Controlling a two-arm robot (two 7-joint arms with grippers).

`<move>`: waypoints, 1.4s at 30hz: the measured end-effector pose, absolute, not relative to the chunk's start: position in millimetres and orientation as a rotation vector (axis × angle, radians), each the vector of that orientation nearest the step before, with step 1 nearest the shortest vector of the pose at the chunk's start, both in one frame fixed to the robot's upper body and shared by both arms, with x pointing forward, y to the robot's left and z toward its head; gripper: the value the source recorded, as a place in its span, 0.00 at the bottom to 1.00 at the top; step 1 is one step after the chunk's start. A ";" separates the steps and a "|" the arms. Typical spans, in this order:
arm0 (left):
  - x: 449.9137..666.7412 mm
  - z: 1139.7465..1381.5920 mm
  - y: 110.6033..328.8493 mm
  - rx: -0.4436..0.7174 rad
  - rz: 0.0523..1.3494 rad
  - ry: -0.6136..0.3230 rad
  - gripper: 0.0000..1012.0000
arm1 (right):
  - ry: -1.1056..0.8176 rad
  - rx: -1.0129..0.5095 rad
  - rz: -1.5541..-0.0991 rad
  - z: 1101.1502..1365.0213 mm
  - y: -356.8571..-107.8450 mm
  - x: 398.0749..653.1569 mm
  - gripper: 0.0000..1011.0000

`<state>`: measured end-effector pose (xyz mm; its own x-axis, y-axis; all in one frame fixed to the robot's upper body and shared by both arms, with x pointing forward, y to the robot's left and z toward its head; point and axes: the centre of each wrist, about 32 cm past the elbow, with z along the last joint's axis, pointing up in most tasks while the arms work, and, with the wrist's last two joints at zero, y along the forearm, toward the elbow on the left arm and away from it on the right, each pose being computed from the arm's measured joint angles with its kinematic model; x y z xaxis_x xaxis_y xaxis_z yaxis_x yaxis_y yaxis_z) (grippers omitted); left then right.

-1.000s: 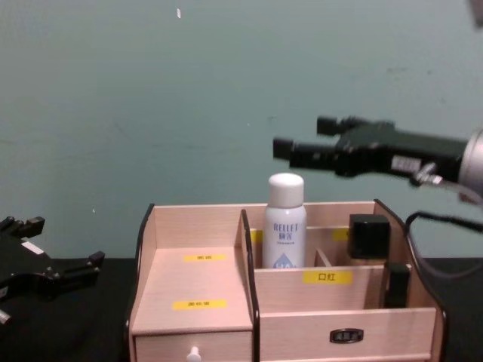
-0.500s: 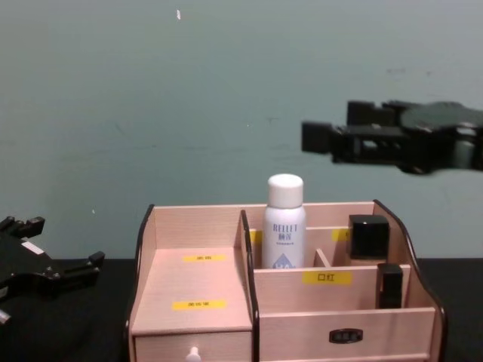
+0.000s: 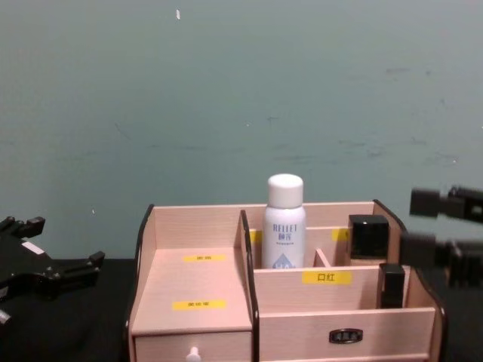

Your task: Pick up the facial cleanser and watermelon frost from the table and place them into the tiered storage box.

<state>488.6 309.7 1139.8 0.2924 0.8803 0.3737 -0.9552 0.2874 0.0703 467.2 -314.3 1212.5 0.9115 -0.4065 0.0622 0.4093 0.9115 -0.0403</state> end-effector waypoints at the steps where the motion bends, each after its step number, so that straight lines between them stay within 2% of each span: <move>1: 488.6 1139.8 309.7 0.304 1.248 -0.285 1.00 | -0.049 -0.053 -0.414 1210.5 -314.7 467.6 0.99; 8: 488.6 1139.8 309.6 0.304 1.248 -0.285 1.00 | -0.004 -0.061 -0.363 1190.7 -309.7 471.1 0.99; 17: 488.6 1139.8 309.7 0.304 1.248 -0.285 1.00 | 0.022 -0.118 -0.338 1175.0 -288.6 474.9 0.99; 32: 488.6 1139.8 309.7 0.304 1.248 -0.285 1.00 | 0.015 -0.276 -0.298 1174.9 -275.1 482.0 0.99; 42: 488.6 1139.8 309.7 0.304 1.248 -0.285 1.00 | 0.039 -0.312 -0.261 1170.2 -267.5 481.3 0.99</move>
<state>488.6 309.7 1139.8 0.2922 0.8803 0.3737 -0.9553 0.2873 0.0703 481.3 -267.5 1170.2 0.9657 -0.2595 0.0024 0.2476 0.9185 -0.3082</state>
